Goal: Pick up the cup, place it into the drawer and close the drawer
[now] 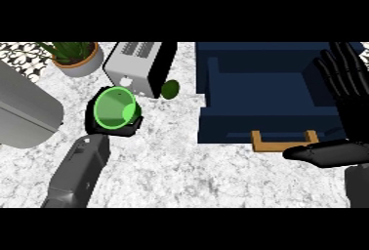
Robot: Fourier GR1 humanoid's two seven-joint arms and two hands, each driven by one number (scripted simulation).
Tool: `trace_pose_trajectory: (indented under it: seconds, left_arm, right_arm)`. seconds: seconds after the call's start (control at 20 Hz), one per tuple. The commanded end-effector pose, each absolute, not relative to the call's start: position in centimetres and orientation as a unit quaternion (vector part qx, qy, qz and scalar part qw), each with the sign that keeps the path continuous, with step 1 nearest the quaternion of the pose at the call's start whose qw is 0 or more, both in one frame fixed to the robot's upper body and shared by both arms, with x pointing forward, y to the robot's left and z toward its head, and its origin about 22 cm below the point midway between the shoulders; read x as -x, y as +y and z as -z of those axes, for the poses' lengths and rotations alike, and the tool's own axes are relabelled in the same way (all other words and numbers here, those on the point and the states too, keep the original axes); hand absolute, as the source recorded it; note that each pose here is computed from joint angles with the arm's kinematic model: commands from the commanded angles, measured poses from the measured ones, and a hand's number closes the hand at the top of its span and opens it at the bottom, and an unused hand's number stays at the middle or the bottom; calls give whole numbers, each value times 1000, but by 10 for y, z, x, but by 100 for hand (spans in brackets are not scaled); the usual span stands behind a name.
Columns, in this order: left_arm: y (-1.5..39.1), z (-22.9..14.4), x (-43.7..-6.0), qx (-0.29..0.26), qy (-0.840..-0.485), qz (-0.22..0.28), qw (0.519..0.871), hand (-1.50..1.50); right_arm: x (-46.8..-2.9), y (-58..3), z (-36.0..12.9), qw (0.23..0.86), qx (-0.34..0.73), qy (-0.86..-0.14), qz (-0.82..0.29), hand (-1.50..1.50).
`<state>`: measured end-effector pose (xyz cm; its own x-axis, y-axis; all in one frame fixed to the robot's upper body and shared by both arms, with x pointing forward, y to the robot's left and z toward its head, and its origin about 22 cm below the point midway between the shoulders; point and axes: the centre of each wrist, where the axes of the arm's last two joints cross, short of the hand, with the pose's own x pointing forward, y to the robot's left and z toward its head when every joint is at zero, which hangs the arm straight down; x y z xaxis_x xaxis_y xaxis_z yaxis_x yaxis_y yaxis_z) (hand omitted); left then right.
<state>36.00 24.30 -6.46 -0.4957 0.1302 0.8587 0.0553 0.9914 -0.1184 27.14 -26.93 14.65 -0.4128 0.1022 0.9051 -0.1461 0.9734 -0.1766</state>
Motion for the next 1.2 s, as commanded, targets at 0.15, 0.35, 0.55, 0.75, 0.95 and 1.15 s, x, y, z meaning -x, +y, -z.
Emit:
trace_pose_trajectory:
  seconds: [0.15,0.35,0.55,0.75,0.95,1.15]
  left_arm:
    - [177,-17,-406,114,-883,26,454,150]
    - [135,-71,-418,122,-882,34,453,150]
    - [103,-125,-422,112,-876,54,466,150]
    - [70,-165,-426,94,-875,68,471,150]
    - [46,-181,-434,72,-852,79,513,150]
    - [37,-177,-444,38,-826,87,555,150]
  right_arm:
    - [-270,-274,-156,541,-3,-834,-110,-150]
    - [-277,-275,-155,544,0,-832,-112,-150]
    - [-268,-273,-146,547,-1,-830,-107,-150]
    - [-264,-278,-149,539,4,-834,-113,-150]
    - [-286,-271,-145,535,0,-839,-103,-150]
    - [-277,-286,-144,530,-15,-840,-120,-150]
